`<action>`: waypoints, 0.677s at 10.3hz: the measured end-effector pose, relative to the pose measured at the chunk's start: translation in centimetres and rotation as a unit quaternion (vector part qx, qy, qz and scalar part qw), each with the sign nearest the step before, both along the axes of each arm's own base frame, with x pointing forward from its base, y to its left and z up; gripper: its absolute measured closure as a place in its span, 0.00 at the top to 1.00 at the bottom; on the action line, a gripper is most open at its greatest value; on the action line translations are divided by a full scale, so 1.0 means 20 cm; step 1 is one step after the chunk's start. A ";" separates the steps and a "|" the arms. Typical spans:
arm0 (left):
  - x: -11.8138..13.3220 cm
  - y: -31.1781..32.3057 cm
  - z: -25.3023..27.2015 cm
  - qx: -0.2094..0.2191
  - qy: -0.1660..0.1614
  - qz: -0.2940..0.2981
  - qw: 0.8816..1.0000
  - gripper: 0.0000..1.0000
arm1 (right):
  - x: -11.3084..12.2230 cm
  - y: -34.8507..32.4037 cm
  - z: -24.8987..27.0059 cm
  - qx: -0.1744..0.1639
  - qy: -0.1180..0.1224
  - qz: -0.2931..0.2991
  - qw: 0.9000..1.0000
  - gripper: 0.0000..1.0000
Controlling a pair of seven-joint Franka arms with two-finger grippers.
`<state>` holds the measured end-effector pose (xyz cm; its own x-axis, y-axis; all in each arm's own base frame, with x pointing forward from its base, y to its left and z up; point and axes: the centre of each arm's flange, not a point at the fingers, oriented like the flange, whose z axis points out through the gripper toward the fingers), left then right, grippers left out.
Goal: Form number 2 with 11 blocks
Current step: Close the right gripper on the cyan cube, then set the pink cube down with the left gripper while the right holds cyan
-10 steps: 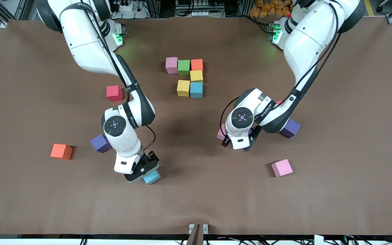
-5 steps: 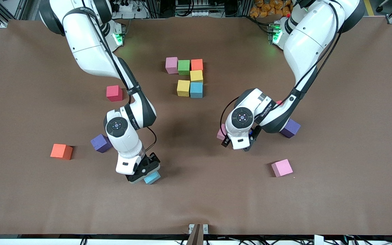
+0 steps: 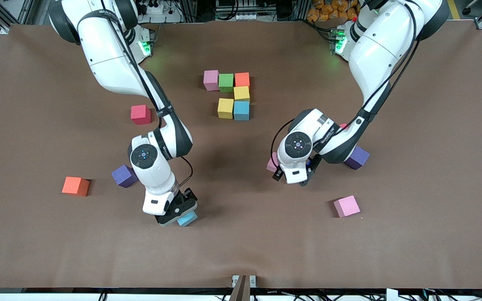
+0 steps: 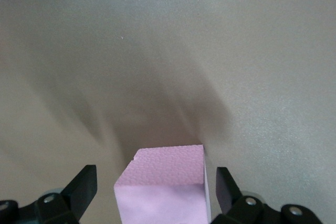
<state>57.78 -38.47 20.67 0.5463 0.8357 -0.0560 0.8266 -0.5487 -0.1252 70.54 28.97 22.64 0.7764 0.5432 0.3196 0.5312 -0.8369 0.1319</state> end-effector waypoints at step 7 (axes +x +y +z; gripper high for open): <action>0.05 0.12 0.01 0.022 0.018 0.033 0.999 1.00 | -0.01 0.00 -0.05 0.017 0.007 -0.015 1.000 1.00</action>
<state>58.77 -36.04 20.93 0.4877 0.8722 -0.0368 0.8557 -0.4860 -0.1776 70.43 29.03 21.70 0.7963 0.5094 0.3263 0.5079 -0.8560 0.0968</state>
